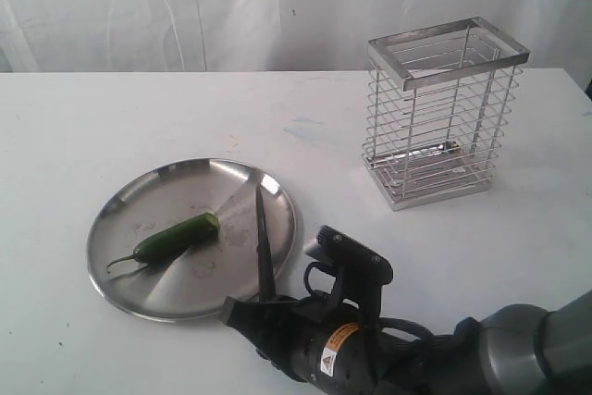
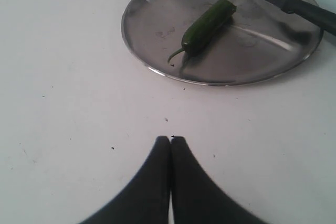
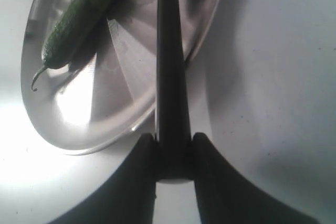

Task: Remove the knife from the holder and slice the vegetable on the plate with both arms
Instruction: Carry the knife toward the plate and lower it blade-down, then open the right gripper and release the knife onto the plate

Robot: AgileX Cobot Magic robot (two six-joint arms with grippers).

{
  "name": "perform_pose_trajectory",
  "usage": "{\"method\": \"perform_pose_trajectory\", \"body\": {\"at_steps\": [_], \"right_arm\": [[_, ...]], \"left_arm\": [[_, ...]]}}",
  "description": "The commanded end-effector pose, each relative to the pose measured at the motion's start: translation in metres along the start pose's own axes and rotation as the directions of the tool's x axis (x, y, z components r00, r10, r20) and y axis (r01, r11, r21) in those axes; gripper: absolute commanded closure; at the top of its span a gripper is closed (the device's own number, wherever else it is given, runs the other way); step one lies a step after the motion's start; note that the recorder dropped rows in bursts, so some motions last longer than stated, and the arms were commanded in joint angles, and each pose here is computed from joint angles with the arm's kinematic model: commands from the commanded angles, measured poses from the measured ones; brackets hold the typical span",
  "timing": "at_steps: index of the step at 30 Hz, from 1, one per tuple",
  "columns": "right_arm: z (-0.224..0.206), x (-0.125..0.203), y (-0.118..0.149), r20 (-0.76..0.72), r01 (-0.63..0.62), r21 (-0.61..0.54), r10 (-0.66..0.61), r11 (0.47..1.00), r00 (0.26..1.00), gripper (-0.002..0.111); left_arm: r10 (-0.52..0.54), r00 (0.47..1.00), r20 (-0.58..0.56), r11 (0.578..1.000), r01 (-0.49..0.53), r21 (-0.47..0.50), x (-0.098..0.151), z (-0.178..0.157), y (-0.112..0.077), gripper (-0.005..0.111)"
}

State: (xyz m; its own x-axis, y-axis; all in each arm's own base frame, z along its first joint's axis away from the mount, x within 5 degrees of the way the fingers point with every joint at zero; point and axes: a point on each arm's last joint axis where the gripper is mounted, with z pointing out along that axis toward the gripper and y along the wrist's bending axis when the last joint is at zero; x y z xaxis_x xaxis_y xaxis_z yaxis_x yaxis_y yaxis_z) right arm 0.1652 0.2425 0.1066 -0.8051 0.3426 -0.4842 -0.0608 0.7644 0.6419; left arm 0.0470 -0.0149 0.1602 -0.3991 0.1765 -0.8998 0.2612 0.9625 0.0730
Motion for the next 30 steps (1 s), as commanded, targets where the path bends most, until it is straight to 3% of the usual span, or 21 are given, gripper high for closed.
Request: {"method": "perform_pose_trajectory", "body": {"at_steps": [1, 6, 15, 21, 30], "right_arm": [[0.000, 0.002, -0.002, -0.016, 0.010, 0.008, -0.010, 1.000, 1.000, 0.087], [0.000, 0.002, -0.002, -0.018, 0.010, 0.009, -0.010, 1.000, 1.000, 0.075], [0.000, 0.003, -0.003, -0.022, 0.010, 0.014, -0.010, 1.000, 1.000, 0.074], [-0.005, 0.004, -0.002, -0.075, 0.005, 0.046, -0.001, 0.999, 0.997, 0.060], [-0.015, 0.002, 0.004, -0.108, -0.005, 0.048, 0.010, 0.999, 0.994, 0.060]], "left_arm": [[0.002, 1.000, -0.021, 1.000, -0.002, 0.011, 0.003, 0.000, -0.001, 0.107], [0.002, 1.000, -0.021, 1.000, -0.002, 0.011, 0.003, 0.000, -0.001, 0.107], [0.002, 1.000, -0.021, 1.000, -0.002, 0.011, 0.003, 0.000, -0.001, 0.107], [0.002, 1.000, -0.021, 1.000, -0.002, 0.011, 0.003, 0.000, -0.001, 0.107], [0.002, 1.000, -0.021, 1.000, -0.002, 0.011, 0.003, 0.000, -0.001, 0.107]]}}
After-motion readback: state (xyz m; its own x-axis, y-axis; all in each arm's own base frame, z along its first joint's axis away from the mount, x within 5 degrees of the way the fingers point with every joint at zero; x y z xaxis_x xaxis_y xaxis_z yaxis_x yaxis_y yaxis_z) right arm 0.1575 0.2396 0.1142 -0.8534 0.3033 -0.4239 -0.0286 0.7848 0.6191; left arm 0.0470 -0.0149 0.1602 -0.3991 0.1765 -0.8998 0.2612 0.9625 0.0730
